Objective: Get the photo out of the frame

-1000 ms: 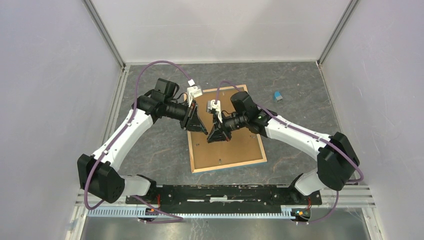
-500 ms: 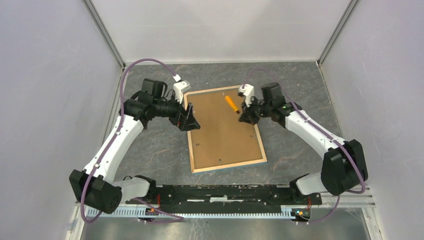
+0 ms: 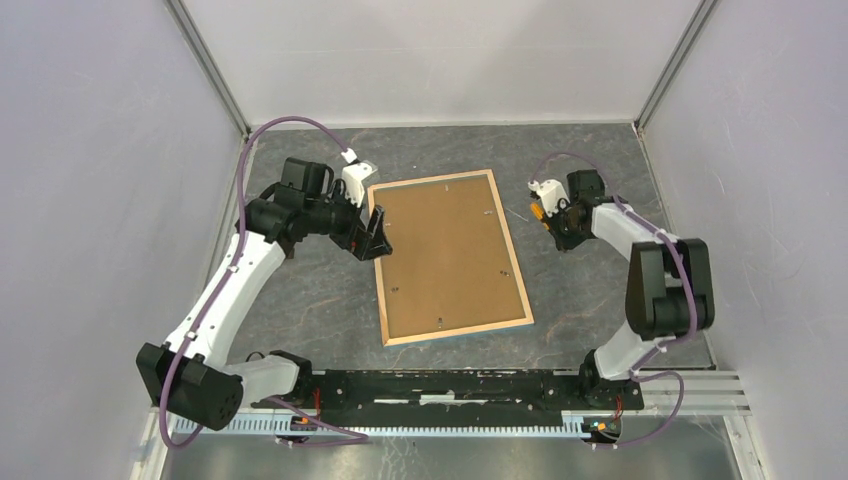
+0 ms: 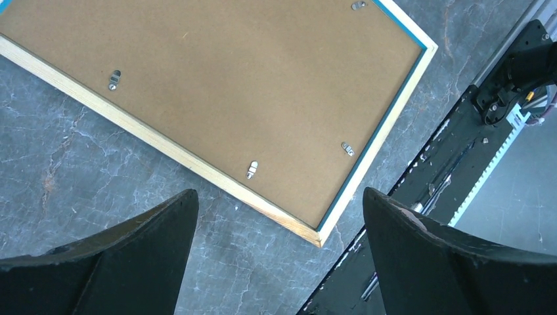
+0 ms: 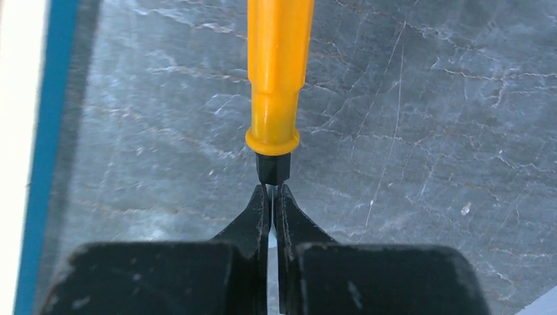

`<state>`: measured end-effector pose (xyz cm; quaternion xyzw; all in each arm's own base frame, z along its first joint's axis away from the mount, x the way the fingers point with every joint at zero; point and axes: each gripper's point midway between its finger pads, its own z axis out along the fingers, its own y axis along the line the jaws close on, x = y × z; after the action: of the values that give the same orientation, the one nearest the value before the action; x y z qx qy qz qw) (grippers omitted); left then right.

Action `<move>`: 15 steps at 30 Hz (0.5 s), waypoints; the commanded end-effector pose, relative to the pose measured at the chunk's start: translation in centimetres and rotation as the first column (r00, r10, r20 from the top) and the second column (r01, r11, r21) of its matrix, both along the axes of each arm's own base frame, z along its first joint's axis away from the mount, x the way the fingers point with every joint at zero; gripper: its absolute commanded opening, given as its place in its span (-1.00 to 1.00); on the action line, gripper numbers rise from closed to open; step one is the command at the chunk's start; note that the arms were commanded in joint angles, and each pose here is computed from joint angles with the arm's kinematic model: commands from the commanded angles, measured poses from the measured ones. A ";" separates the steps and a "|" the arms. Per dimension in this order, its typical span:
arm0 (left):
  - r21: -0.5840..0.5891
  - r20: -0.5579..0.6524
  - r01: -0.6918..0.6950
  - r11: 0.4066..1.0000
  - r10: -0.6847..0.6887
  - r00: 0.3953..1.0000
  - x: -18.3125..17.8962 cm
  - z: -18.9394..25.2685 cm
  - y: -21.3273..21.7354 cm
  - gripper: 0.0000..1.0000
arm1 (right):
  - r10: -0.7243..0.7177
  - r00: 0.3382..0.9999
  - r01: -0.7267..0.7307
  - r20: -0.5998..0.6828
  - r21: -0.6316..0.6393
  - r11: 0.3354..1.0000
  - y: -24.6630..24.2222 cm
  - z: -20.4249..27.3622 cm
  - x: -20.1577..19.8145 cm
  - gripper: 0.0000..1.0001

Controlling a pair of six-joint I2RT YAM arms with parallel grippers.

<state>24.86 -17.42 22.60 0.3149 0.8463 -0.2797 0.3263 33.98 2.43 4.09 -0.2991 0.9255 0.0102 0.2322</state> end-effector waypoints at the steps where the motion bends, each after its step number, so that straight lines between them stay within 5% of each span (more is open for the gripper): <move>1: 0.022 0.080 0.021 1.000 -0.022 0.997 0.4 1.7 0.4 1.00 | 0.013 0.999 -0.010 0.036 -0.074 0.997 -1.1 0.8 3.5 -1.00; 11: 0.132 0.020 0.060 0.989 -0.063 0.998 -0.3 -0.9 1.8 1.00 | -0.082 0.996 0.079 -0.017 -0.135 0.988 -3.1 -1.7 6.7 -1.00; 15: 0.163 0.016 0.085 0.983 -0.089 0.996 -0.6 -1.6 2.0 1.00 | -0.109 0.994 0.104 -0.026 -0.143 0.984 -3.7 -2.2 6.9 -0.80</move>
<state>24.10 -15.93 20.82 0.3429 0.8592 -0.2425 0.2923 40.04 -0.19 1.84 -0.2847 0.9373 -0.0455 0.1961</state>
